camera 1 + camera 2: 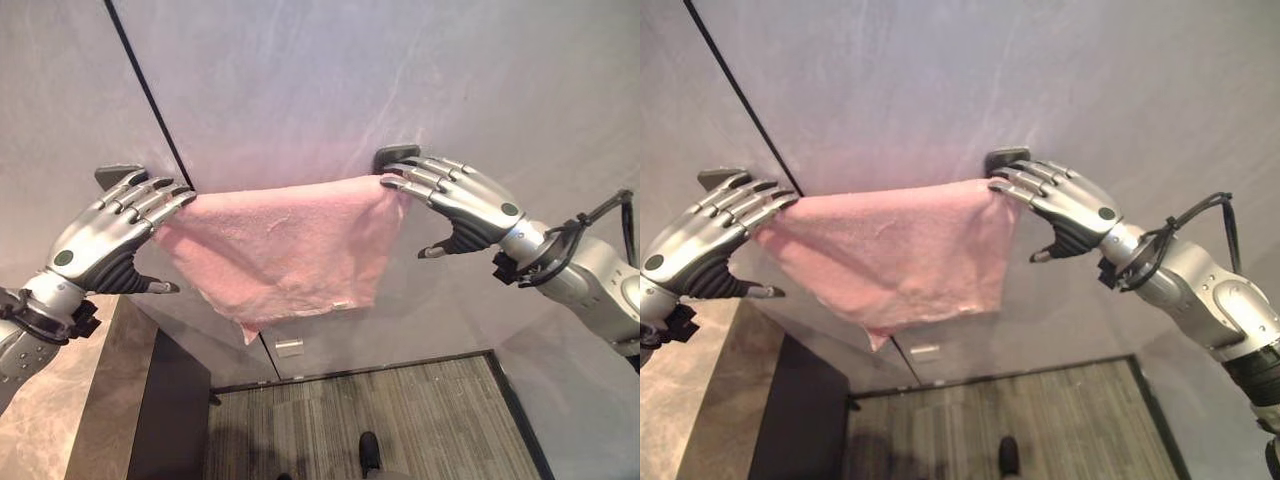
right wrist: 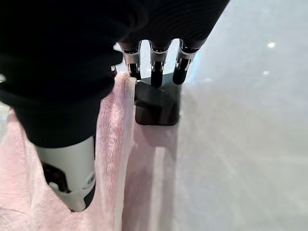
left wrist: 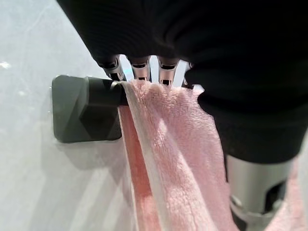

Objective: Put brush and paste in cup on sink, flatten towel.

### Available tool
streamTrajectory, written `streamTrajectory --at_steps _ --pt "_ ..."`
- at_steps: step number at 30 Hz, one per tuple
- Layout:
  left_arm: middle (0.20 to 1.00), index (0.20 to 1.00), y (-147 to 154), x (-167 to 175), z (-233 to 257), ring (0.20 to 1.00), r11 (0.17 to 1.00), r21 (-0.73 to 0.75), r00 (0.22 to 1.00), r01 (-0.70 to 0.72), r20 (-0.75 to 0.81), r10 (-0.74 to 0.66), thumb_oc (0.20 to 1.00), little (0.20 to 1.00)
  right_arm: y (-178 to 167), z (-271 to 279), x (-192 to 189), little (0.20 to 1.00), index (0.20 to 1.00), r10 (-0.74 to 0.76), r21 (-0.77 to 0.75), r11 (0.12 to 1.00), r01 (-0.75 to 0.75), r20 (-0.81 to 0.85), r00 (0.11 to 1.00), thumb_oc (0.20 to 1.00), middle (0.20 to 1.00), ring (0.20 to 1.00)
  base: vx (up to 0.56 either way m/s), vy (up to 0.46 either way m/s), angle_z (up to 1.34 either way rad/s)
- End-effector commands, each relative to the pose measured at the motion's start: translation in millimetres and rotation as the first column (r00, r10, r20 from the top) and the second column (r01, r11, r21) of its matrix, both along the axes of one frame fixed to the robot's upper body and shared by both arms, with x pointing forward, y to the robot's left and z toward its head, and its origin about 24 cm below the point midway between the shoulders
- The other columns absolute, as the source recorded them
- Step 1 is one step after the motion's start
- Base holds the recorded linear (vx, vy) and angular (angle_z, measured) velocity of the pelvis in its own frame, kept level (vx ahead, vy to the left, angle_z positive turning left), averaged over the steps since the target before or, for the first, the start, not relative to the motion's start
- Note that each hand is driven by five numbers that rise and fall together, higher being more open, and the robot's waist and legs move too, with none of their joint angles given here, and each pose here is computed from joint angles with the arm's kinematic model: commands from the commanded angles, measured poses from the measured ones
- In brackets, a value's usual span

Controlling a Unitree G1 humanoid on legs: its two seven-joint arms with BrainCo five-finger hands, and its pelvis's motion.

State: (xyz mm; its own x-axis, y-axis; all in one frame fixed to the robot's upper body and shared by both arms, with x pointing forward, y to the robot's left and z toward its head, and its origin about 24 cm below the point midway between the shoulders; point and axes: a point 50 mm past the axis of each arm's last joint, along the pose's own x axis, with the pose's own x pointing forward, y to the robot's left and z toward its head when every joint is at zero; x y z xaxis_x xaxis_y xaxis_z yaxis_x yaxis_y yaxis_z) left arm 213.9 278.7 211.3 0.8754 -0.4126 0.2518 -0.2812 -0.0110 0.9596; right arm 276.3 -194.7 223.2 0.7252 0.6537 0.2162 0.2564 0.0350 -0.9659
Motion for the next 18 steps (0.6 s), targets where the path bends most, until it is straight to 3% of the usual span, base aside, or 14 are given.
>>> streamTrajectory --at_steps 1,13,18 --pt "1.0 1.0 28.6 -3.7 -19.6 1.0 0.989 -0.015 0.981 -0.146 -0.129 0.143 1.0 1.0 -43.1 4.3 10.1 1.0 1.0 -0.208 0.091 0.974 0.209 -0.016 0.978 1.0 1.0 1.0 0.0 0.0 0.0" --pt "1.0 1.0 34.3 -3.0 -27.5 1.0 0.979 -0.072 0.974 -0.191 -0.133 0.181 1.0 1.0 -43.5 -5.7 9.1 1.0 1.0 -0.211 0.109 0.97 0.218 -0.067 0.975 1.0 1.0 1.0 0.0 -0.003 -0.01" --pt "1.0 1.0 33.0 -1.2 -36.0 1.0 0.952 -0.23 0.979 -0.2 -0.073 0.189 1.0 1.0 -41.2 -3.4 7.1 1.0 1.0 -0.21 0.183 0.961 0.209 -0.017 0.978 1.0 1.0 1.0 0.0 0.0 0.0"
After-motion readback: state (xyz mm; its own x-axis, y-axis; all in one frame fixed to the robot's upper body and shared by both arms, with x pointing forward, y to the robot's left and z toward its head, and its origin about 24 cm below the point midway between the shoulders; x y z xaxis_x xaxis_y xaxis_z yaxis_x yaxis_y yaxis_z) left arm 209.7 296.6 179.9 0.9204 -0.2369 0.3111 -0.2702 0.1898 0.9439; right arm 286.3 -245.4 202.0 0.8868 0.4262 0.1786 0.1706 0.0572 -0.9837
